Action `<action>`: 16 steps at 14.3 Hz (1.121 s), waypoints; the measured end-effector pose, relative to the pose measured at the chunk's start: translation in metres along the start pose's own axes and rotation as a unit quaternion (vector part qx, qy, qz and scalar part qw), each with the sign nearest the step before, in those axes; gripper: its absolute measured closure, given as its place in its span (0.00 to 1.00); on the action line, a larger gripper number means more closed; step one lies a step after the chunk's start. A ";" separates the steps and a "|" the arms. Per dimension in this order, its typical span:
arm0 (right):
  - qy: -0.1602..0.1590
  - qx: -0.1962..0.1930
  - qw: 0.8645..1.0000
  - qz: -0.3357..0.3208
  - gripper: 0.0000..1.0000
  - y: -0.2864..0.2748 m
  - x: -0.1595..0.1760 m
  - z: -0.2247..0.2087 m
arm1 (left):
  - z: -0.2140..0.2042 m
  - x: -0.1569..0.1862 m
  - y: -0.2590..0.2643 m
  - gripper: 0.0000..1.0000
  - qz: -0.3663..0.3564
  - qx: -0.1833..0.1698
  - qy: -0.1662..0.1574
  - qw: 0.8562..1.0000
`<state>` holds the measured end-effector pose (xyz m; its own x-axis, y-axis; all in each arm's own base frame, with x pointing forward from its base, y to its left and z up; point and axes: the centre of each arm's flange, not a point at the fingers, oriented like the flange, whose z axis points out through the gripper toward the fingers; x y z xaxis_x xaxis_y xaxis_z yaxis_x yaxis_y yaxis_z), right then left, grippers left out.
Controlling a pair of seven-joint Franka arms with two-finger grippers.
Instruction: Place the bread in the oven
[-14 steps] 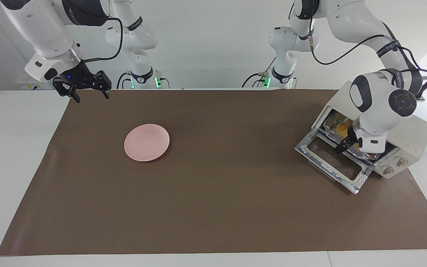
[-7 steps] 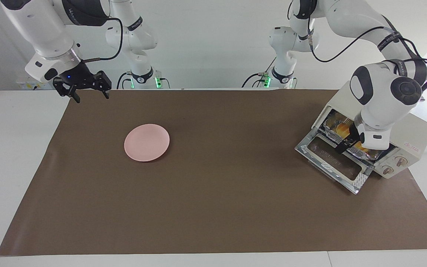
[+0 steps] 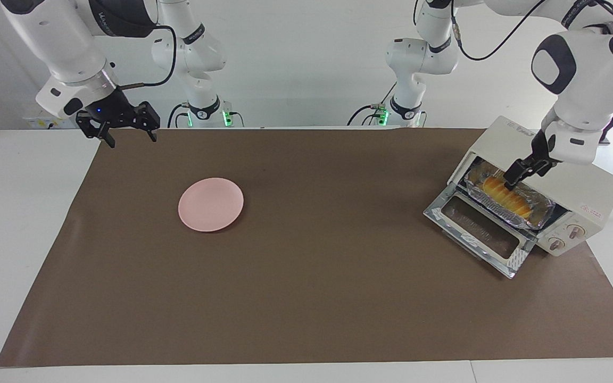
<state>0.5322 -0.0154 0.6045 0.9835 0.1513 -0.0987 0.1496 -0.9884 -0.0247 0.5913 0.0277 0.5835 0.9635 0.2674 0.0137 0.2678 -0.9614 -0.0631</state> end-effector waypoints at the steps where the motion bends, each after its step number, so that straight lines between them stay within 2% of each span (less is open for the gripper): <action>1: 0.000 0.000 1.000 0.000 0.00 0.000 0.000 0.000 | -0.008 -0.008 -0.006 0.00 0.003 -0.004 -0.001 1.000; 5: 0.000 0.000 1.000 0.000 0.00 0.000 0.000 0.000 | -0.026 -0.028 -0.009 0.00 0.015 -0.013 -0.007 1.000; 16: 0.000 0.000 1.000 0.000 0.00 0.000 0.000 0.000 | -0.024 -0.039 0.029 0.00 0.051 -0.013 -0.010 0.999</action>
<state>0.5322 -0.0154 0.6045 0.9835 0.1513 -0.0987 0.1496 -0.9884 -0.0247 0.5621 -0.0123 0.6050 0.9857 0.1683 -0.0106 0.1678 -0.9851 -0.0365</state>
